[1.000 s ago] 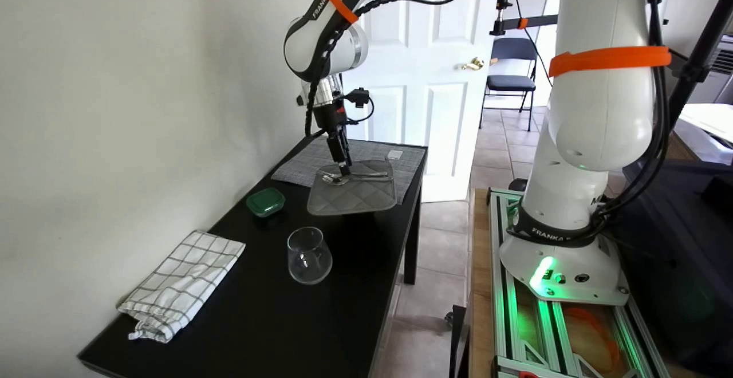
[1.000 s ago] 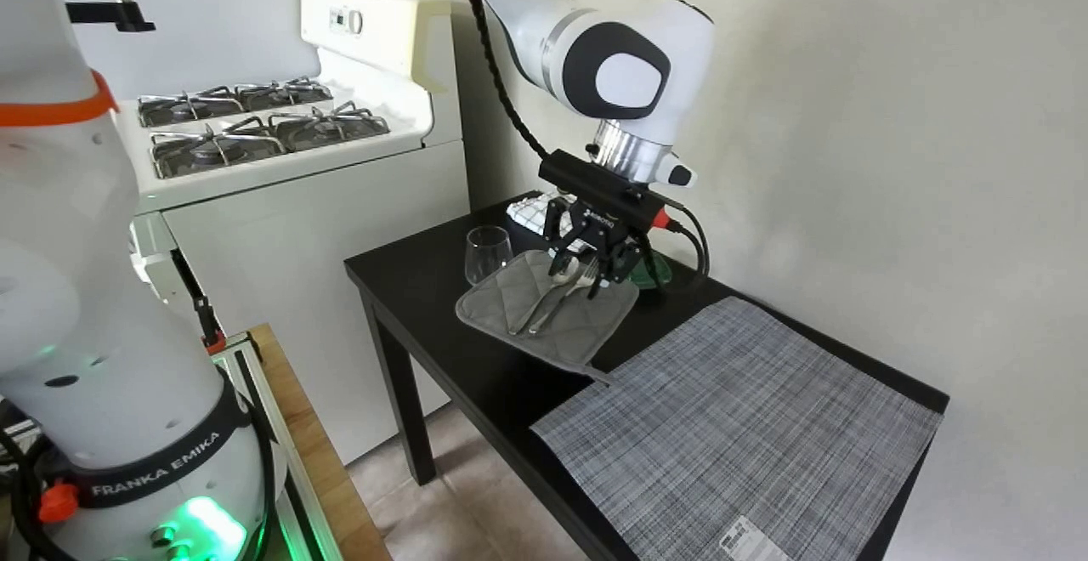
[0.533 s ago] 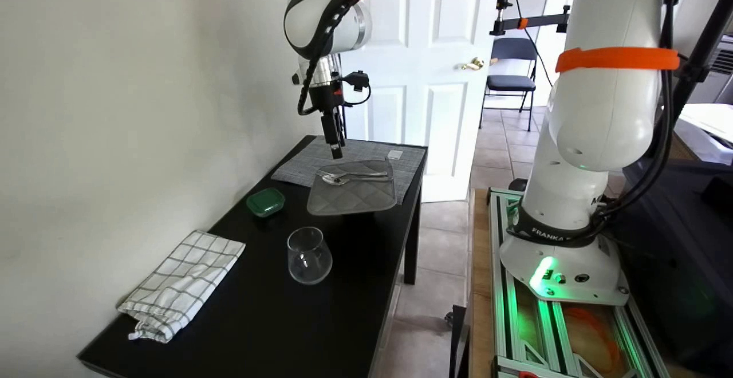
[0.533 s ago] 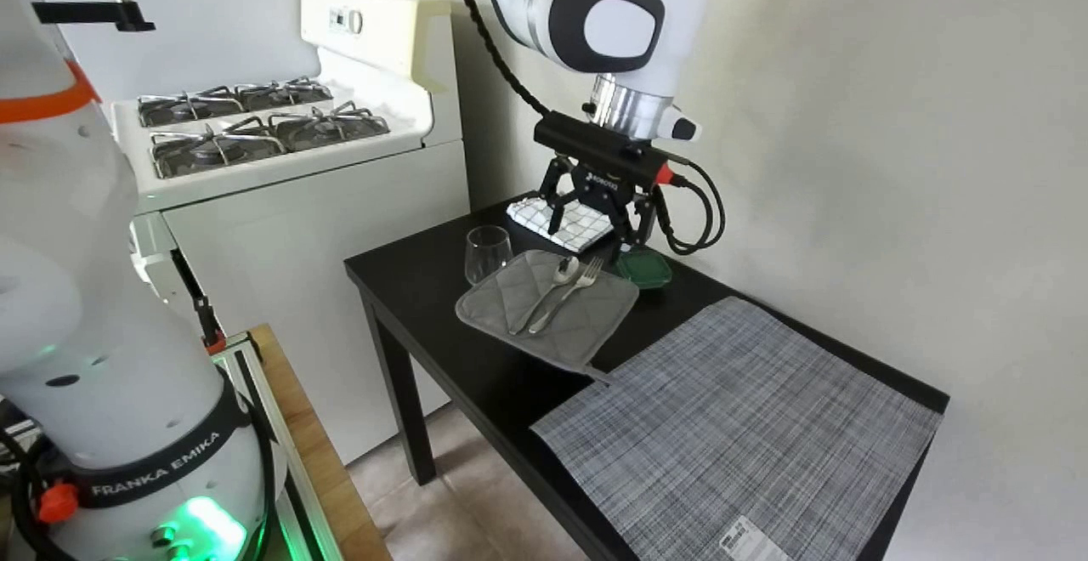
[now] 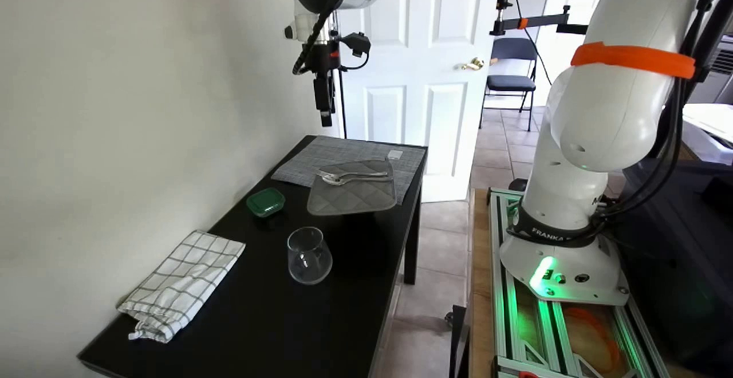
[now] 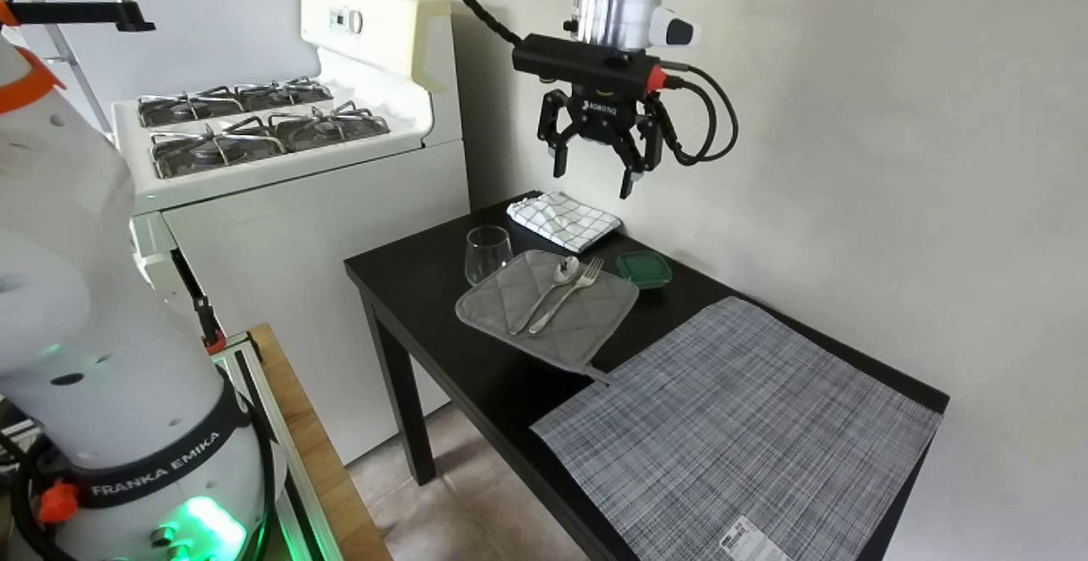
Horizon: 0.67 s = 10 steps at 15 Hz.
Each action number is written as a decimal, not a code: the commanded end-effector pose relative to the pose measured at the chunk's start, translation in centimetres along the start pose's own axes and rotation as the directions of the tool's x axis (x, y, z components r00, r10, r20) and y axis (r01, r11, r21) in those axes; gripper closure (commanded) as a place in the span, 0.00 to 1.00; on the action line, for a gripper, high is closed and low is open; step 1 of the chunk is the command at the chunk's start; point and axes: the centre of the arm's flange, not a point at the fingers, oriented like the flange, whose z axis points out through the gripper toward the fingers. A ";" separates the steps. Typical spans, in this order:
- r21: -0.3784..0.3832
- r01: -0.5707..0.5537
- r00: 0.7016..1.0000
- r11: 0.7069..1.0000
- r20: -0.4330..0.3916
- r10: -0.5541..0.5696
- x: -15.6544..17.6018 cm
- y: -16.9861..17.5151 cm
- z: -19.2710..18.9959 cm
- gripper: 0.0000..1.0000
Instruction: Place the silver spoon and fork on top of the pot holder.
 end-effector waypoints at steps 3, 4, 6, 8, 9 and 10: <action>-0.060 -0.051 0.998 0.997 -0.051 0.048 -0.9 -2.8 -4.4 0.00; -0.062 -0.058 0.997 0.996 -0.059 0.054 -0.8 -3.1 -4.9 0.00; -0.053 -0.043 0.996 0.998 -0.076 0.039 -0.1 -2.0 -4.5 0.00; -0.056 -0.045 0.996 0.997 -0.084 0.040 -0.2 -2.3 -4.9 0.00; -0.056 -0.045 0.996 0.997 -0.084 0.040 -0.2 -2.3 -4.9 0.00; -0.056 -0.045 0.996 0.997 -0.083 0.041 -0.2 -2.3 -4.9 0.00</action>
